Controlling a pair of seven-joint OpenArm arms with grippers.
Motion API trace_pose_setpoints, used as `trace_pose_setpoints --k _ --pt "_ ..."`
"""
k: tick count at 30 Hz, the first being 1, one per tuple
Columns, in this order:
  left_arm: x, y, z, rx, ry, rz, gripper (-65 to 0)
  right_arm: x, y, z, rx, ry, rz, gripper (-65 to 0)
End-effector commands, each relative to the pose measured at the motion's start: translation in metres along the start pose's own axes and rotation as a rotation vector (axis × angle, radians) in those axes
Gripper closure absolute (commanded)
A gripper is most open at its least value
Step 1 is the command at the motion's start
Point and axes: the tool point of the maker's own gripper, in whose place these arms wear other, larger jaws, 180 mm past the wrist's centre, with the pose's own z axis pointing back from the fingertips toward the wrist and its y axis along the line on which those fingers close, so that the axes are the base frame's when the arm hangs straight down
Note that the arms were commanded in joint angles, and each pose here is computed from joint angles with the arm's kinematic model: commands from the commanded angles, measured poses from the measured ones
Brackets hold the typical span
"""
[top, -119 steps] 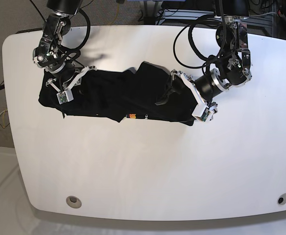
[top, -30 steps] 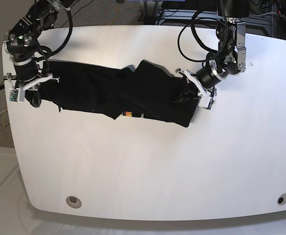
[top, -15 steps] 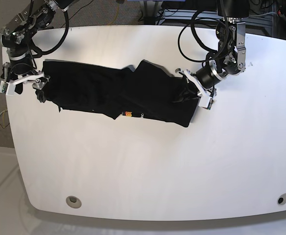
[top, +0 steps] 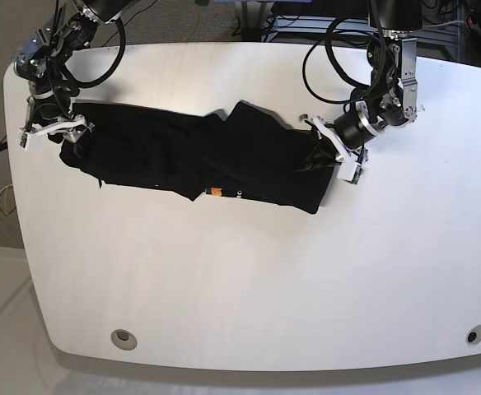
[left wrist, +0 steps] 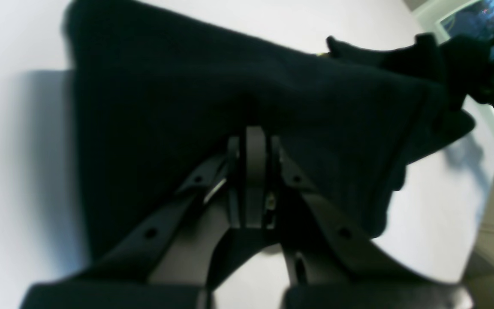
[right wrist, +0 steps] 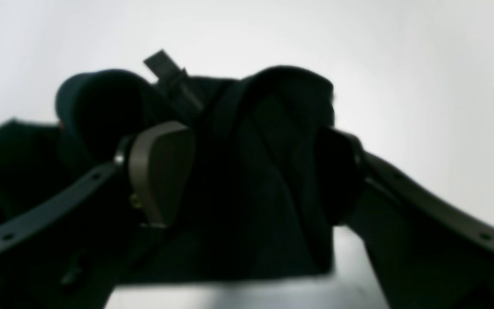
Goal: Fold the T-shirt properly
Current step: 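Release the strip end with the right gripper and move it outward, then grasp the other strip end with the right gripper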
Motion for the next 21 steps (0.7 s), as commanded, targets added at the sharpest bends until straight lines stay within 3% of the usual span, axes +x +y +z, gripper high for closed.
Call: trace_pose_setpoints --k 1,21 --pt "0.018 -0.004 0.000 -0.020 -0.056 -0.015 0.0 0.012 -0.006 -0.004 0.013 -0.037 -0.002 -49.4" --pt "0.018 -0.003 0.001 -0.017 -0.057 -0.014 0.0 -0.011 -0.039 -0.024 -0.005 0.023 -0.089 -50.9"
